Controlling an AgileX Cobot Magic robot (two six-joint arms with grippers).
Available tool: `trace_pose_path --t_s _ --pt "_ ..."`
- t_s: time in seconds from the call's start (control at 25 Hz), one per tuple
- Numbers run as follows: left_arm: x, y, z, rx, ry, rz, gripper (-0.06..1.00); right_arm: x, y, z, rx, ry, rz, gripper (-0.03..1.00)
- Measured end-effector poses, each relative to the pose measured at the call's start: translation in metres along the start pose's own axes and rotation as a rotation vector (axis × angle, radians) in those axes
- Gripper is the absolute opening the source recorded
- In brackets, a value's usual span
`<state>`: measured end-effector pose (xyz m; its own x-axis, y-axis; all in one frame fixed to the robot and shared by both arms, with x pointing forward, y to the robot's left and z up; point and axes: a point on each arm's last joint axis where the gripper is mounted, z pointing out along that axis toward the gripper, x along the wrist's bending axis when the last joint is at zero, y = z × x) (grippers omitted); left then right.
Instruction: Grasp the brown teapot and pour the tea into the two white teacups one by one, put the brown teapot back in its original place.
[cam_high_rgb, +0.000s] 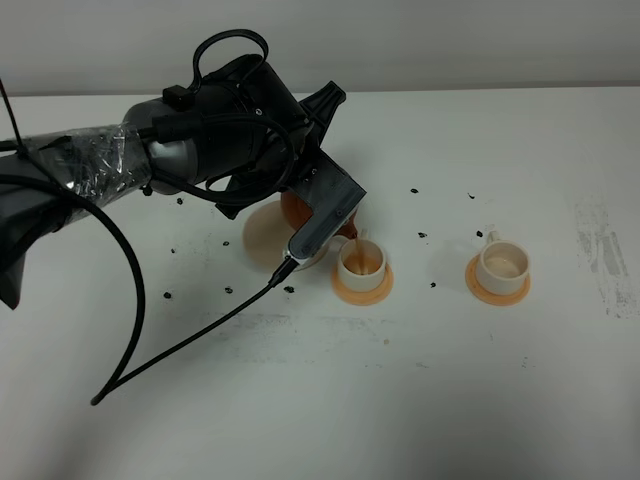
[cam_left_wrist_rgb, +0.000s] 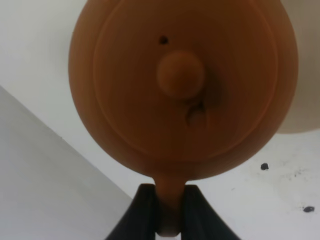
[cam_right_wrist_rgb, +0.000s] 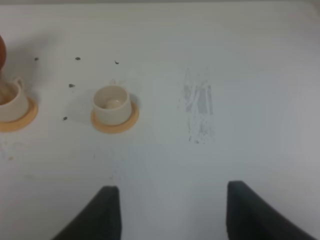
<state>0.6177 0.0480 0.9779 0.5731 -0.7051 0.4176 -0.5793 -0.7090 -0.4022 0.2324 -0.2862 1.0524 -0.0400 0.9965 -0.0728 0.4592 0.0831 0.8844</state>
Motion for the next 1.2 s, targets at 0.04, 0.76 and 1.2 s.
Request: trace_pose_path --t_s 0.04,0.76,1.2 --pt "0.0004 0.0009 -0.0005 0.004 0.001 0.008 0.12 0.0 0.0 0.0 0.0 0.0 0.0 0.49" --pt "0.0005 0.0037 0.0033 0.026 -0.001 0.05 0.12 0.0 0.0 0.0 0.0 0.0 0.001 0.49" --pt "0.0006 0.0084 0.0054 0.027 -0.002 0.088 0.12 0.0 0.0 0.0 0.0 0.0 0.001 0.49"
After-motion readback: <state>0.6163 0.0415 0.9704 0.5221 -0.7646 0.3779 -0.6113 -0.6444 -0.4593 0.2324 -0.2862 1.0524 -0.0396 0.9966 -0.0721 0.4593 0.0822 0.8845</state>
